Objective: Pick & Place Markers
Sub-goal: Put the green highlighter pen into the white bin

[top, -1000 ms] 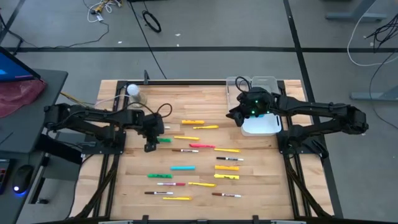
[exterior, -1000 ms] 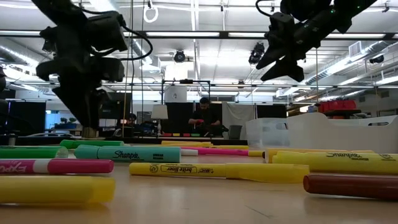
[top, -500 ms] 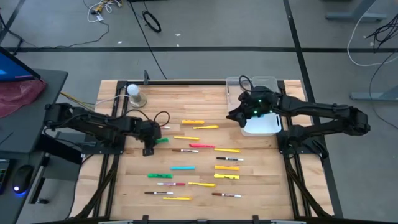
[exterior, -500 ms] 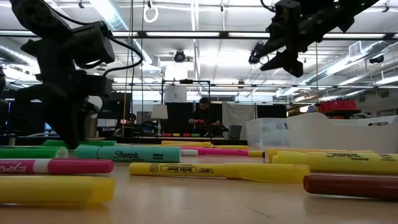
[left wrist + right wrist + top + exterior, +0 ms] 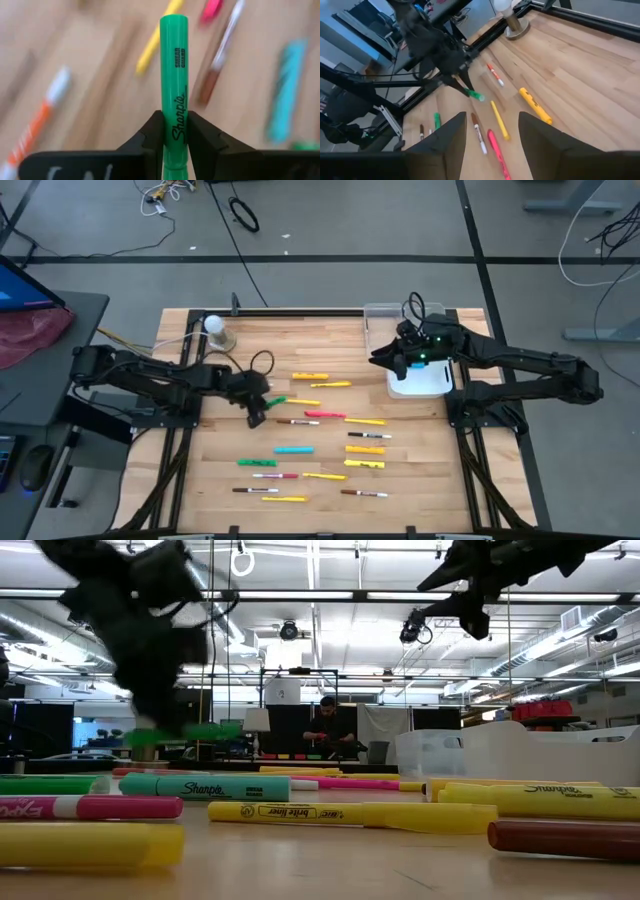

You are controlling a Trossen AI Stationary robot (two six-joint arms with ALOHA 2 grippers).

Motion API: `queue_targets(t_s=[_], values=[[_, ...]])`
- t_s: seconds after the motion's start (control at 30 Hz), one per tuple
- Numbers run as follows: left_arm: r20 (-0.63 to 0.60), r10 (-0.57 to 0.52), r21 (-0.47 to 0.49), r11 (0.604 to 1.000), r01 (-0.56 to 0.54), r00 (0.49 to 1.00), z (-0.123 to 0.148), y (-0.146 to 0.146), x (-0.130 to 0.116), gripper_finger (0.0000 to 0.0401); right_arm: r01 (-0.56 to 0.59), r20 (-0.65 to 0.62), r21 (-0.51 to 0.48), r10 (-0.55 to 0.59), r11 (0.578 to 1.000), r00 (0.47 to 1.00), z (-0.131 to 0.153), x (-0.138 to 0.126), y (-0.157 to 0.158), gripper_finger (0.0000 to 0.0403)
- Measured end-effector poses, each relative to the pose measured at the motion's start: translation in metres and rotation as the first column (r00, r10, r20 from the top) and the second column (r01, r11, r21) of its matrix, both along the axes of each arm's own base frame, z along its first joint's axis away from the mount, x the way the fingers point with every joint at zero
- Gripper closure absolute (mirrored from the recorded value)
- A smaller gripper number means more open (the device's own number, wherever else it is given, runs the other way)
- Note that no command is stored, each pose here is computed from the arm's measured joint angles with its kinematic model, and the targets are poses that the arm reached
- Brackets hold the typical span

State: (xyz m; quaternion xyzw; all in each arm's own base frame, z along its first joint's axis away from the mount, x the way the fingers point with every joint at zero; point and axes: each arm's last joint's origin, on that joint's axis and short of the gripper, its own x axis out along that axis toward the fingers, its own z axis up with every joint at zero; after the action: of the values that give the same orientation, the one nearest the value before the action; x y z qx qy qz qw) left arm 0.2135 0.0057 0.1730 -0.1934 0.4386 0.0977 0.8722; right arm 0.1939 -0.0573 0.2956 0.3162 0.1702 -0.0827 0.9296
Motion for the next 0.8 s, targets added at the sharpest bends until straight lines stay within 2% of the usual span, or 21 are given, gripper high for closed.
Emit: queue_targets(t_s=[0.1, 0.17, 0.3, 0.43, 0.57, 0.7, 0.8], values=[[0.161, 0.02, 0.036, 0.999, -0.026, 0.987, 0.042, 0.007, 0.023, 0.0335, 0.004, -0.007, 0.008, -0.004, 1.0, 1.0, -0.002, 0.003, -0.001, 0.0222], [0.287, 0.034, 0.057, 0.997, -0.052, 0.957, 0.068, 0.013, 0.034, 0.0335, 0.0, -0.012, 0.001, 0.0, 1.0, 1.0, -0.004, 0.006, -0.002, 0.022], [0.56, 0.076, 0.064, 0.989, -0.135, 0.825, 0.116, 0.027, 0.05, 0.0335, -0.031, 0.072, -0.024, 0.033, 0.999, 0.997, 0.0, 0.019, 0.0, 0.0199], [0.726, 0.08, 0.061, 0.982, -0.18, 0.683, 0.148, 0.036, 0.058, 0.0335, -0.076, 0.283, -0.128, 0.11, 0.989, 0.953, 0.013, 0.04, 0.005, 0.0164], [0.807, 0.067, 0.063, 0.978, -0.2, 0.586, 0.165, 0.04, 0.062, 0.0335, 0.004, 0.461, -0.194, 0.087, 0.981, 0.883, 0.021, 0.059, 0.007, 0.0147], [0.828, 0.05, 0.077, 0.976, -0.202, 0.558, 0.171, 0.041, 0.067, 0.0335, 0.103, 0.529, -0.191, 0.014, 0.976, 0.849, 0.023, 0.078, 0.003, 0.0151], [0.83, 0.042, 0.08, 0.978, -0.193, 0.556, 0.173, 0.041, 0.07, 0.0335, 0.096, 0.541, -0.214, 0.036, 0.972, 0.84, 0.035, 0.096, -0.001, 0.0158]])
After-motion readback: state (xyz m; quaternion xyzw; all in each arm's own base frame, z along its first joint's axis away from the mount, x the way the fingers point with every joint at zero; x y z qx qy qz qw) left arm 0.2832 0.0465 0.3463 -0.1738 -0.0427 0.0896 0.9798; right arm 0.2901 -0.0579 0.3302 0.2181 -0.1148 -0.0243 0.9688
